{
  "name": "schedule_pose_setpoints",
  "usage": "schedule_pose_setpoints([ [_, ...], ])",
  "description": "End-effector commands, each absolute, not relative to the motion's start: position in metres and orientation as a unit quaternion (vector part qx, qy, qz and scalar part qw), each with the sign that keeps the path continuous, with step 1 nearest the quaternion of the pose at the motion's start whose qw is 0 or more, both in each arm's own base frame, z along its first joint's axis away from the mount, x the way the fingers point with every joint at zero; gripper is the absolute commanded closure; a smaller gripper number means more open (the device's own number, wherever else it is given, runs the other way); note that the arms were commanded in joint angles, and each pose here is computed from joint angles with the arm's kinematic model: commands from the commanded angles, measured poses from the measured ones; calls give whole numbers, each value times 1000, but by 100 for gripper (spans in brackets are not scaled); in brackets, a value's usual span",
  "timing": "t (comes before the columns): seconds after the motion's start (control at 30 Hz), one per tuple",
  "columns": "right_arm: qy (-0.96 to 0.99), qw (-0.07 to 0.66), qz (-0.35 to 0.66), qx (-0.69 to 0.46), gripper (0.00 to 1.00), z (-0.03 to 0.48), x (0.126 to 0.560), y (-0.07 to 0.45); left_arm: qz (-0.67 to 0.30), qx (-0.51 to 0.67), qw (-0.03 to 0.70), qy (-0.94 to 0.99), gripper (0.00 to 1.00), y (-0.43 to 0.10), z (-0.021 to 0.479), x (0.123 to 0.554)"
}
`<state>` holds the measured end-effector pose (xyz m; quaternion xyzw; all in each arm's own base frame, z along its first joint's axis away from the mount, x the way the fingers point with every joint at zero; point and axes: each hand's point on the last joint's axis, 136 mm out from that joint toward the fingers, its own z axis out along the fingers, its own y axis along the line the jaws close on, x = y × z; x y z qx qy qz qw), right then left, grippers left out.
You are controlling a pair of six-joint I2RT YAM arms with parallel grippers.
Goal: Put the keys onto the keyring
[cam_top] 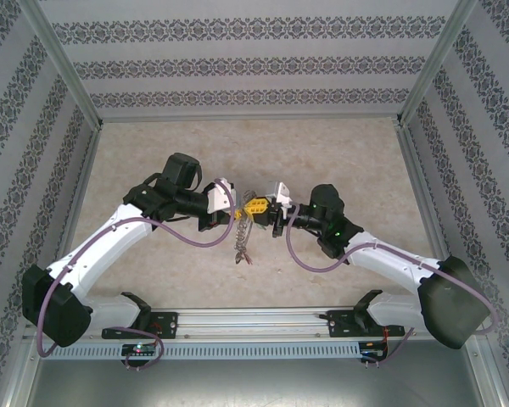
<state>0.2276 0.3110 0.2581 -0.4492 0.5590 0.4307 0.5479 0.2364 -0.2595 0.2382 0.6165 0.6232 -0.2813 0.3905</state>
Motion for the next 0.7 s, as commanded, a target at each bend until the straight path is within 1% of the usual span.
schedule_pose_setpoints([
  [0.0,500,627,444,-399,100,308,236,305,-302,609,390,622,100,-260,238,230],
  [0.1,491,639,458,-376,100,313,239,306,-316,607,386,618,100,-262,237,225],
  [0.2,486,637,463,-379,100,313,238,314,-328,603,387,616,100,-267,238,222],
  [0.23,485,634,464,-383,100,312,237,317,-333,598,389,617,98,-267,239,221],
  [0.3,481,633,464,-390,100,312,237,321,-336,587,400,618,85,-269,243,224],
  [0.37,481,630,465,-394,100,311,236,323,-327,582,413,620,79,-266,247,227],
  [0.47,482,627,464,-399,100,309,236,322,-309,568,435,627,76,-255,252,232],
  [0.67,481,606,472,-423,100,300,227,322,-311,531,459,641,74,-229,266,238],
])
